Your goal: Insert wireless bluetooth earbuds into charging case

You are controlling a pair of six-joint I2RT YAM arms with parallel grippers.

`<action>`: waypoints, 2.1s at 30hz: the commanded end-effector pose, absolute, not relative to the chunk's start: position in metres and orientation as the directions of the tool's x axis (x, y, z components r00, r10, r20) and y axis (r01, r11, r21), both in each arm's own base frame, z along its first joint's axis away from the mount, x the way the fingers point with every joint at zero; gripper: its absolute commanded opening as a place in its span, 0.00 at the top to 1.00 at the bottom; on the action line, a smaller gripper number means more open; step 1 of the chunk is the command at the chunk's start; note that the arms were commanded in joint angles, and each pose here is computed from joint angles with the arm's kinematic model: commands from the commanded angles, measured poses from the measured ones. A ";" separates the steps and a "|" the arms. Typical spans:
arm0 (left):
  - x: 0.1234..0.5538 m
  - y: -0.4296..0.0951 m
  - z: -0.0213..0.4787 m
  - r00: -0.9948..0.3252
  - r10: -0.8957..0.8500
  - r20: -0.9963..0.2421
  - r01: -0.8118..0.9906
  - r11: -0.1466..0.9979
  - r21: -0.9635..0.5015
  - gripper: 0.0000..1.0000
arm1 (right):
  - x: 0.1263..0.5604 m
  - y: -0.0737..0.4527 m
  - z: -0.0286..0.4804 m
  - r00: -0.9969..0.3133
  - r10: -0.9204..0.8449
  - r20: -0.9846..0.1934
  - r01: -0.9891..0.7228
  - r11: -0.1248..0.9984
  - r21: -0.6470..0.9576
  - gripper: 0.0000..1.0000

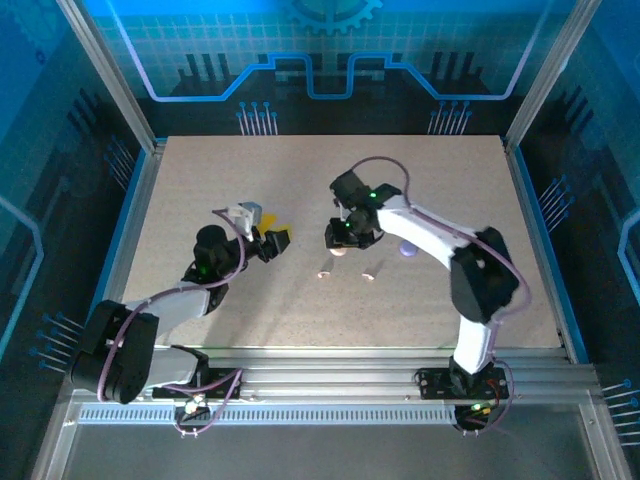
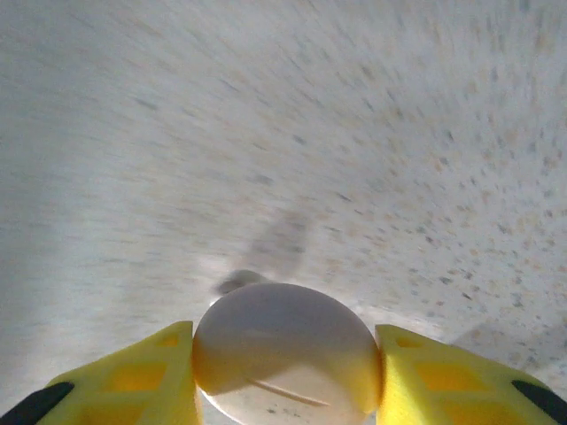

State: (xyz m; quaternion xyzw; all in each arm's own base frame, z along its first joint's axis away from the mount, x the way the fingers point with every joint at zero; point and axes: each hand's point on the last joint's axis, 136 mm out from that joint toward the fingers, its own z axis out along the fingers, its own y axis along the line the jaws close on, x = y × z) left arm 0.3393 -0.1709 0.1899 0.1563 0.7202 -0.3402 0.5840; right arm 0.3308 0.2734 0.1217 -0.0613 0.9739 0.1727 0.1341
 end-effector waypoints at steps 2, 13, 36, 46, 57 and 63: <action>0.310 -0.201 0.209 -0.153 -0.148 -0.977 0.813 0.544 -0.209 0.41 | 0.339 0.307 0.190 -0.866 0.018 -0.499 -0.292 0.792 0.536 0.66; 0.288 -0.227 0.223 -0.056 -0.147 -0.987 0.904 0.413 -0.113 0.38 | 0.319 0.329 0.245 -0.781 0.118 -0.614 -0.443 0.588 0.677 0.65; 0.307 -0.219 0.235 -0.058 -0.183 -0.981 0.851 0.505 -0.145 0.43 | 0.295 0.359 0.241 -0.806 0.091 -0.584 -0.476 0.486 0.733 0.65; 0.305 -0.220 0.240 -0.055 -0.200 -0.978 0.860 0.489 -0.148 0.60 | 0.293 0.358 0.234 -0.810 0.091 -0.579 -0.463 0.508 0.726 0.65; 0.297 -0.223 0.248 -0.054 -0.212 -0.976 0.882 0.449 -0.146 0.82 | 0.292 0.357 0.229 -0.801 0.073 -0.594 -0.473 0.531 0.703 0.63; 0.294 -0.224 0.250 -0.049 -0.217 -0.975 0.890 0.434 -0.141 0.83 | 0.290 0.342 0.249 -0.689 0.046 -0.723 -0.585 0.555 0.592 0.33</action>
